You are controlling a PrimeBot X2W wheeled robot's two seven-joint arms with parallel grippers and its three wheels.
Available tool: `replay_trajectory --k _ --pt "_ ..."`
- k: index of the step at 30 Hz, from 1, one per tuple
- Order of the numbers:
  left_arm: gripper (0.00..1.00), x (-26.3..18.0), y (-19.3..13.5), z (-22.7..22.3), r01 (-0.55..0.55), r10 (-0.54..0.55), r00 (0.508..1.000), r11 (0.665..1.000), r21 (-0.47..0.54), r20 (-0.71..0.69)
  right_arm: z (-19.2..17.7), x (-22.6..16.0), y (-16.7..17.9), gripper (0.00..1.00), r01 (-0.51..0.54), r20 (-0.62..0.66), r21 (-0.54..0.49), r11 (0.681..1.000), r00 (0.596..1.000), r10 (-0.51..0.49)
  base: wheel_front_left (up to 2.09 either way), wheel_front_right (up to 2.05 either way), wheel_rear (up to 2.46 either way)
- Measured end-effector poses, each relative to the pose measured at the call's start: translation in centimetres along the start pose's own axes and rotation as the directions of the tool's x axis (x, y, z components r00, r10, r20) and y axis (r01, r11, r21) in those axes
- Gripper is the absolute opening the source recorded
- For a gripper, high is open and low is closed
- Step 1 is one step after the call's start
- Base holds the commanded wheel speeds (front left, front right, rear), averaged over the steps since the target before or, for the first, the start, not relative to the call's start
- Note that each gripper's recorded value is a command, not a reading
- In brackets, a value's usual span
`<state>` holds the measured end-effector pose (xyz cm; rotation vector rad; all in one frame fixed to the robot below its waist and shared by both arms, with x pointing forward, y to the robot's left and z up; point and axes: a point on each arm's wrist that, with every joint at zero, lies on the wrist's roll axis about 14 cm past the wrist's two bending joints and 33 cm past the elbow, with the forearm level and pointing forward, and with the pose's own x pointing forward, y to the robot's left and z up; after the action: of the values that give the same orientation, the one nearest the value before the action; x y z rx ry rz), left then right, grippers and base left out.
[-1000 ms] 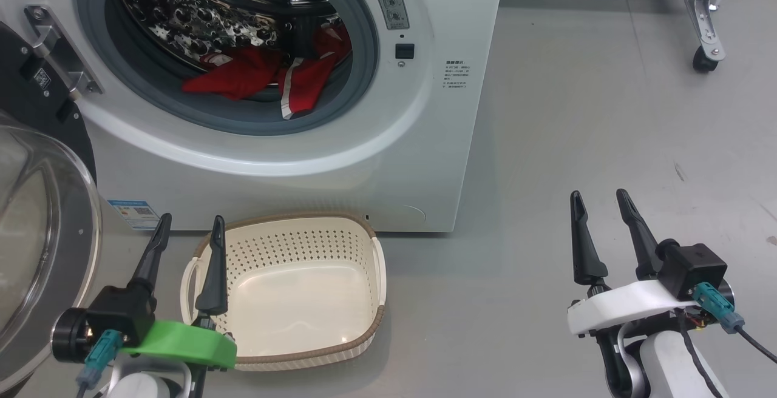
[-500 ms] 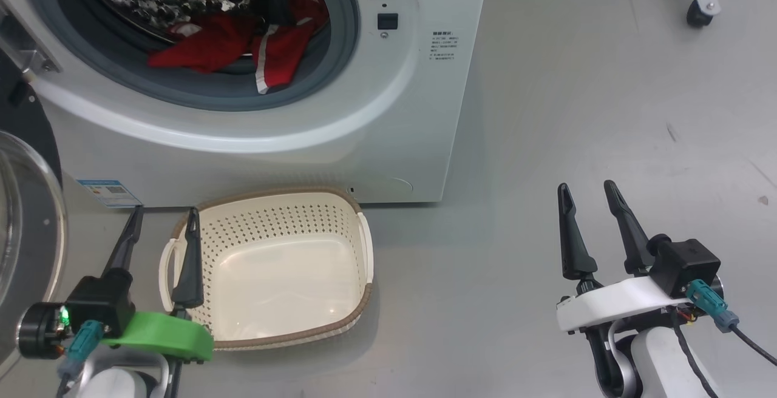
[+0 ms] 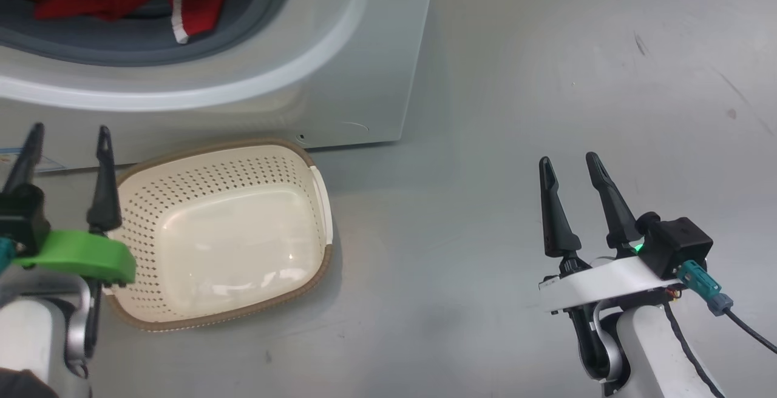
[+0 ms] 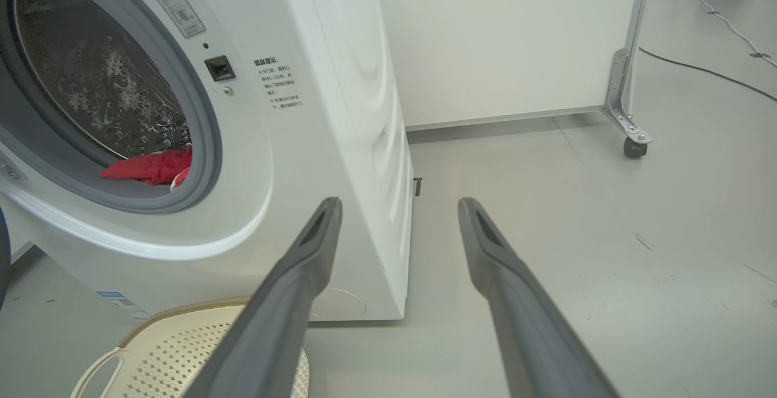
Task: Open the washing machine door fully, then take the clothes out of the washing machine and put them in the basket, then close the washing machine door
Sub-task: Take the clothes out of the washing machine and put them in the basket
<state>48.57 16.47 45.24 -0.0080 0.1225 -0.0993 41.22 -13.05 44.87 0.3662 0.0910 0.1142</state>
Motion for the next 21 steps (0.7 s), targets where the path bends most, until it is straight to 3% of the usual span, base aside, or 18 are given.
replay_trajectory --k 7,21 --pt "1.0 5.7 0.3 -0.4 0.023 -0.021 0.999 0.997 0.07 -0.026 -0.3 1.2 -1.3 1.0 0.028 -0.002 0.017 0.999 1.0 -0.028 0.0 0.0 0.0" --pt "1.0 14.5 -3.2 -5.1 0.13 -0.101 0.98 0.977 0.167 -0.173 -1.9 1.4 -4.9 1.0 0.136 -0.052 0.009 0.991 0.989 -0.136 0.0 0.0 0.0"
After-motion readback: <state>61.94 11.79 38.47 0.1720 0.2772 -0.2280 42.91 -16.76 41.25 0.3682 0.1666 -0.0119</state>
